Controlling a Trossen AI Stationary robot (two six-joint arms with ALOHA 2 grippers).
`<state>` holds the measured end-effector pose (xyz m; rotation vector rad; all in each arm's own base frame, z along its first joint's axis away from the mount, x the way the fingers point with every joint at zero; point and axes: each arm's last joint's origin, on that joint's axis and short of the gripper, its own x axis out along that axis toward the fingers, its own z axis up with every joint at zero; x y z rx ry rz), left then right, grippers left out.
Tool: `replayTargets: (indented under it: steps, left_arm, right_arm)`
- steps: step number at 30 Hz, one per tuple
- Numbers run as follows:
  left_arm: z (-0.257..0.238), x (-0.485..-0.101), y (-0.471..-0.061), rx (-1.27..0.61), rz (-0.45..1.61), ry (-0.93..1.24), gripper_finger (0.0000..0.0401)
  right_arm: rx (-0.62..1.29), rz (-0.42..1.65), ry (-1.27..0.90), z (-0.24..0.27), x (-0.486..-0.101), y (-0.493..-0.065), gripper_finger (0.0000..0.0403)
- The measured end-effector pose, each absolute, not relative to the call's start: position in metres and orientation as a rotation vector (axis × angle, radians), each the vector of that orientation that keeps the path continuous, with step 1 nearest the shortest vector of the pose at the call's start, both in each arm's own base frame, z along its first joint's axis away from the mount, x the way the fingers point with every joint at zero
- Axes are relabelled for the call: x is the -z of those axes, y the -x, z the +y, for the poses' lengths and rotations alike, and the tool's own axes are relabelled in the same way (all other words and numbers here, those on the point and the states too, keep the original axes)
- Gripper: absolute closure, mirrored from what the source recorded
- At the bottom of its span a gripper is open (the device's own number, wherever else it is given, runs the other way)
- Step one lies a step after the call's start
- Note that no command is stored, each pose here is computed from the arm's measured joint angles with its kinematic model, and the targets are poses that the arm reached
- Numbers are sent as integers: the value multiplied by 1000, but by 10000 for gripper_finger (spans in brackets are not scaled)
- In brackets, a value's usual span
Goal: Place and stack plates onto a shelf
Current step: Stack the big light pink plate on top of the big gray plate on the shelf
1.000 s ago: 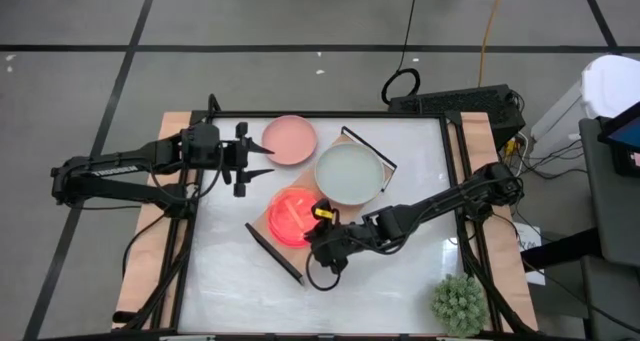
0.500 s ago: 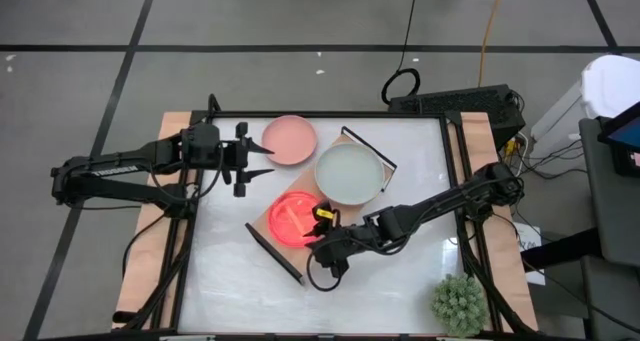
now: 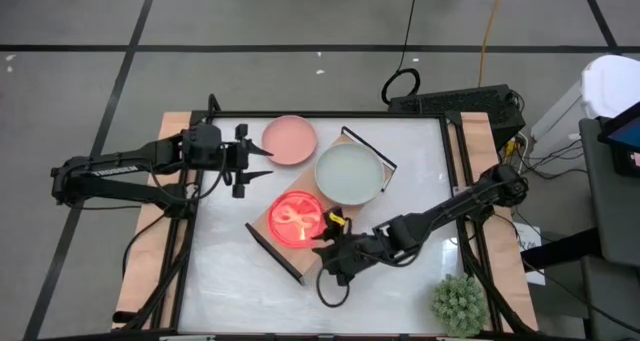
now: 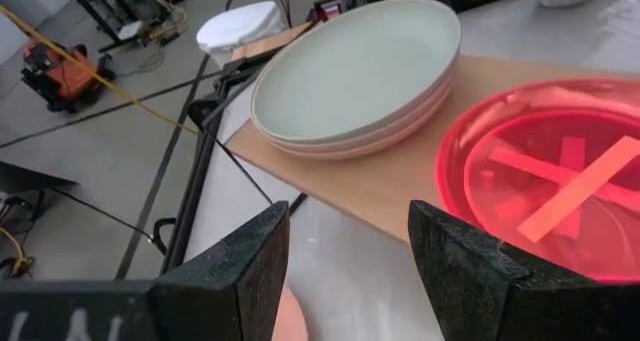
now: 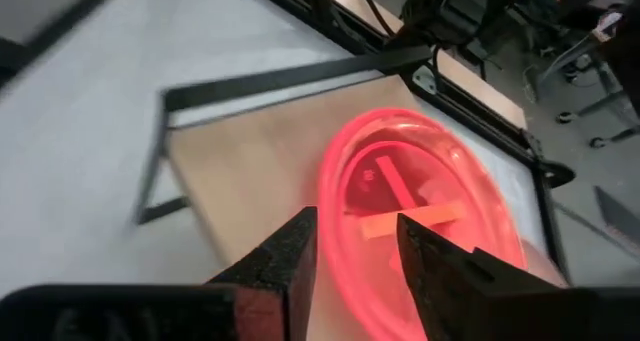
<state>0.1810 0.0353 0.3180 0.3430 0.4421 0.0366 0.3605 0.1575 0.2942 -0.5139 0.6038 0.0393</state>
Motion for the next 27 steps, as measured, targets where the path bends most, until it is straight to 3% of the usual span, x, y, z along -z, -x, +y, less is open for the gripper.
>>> replayTargets:
  steps: [17, 27]
  left_arm:
    - [82, -260, -173, -273, 608, -393, 190]
    - [99, -207, -170, -231, 814, -547, 190]
  right_arm:
    - [-36, 537, 294, 177, -345, -298, 314]
    - [-27, 540, 336, 176, -324, -294, 314]
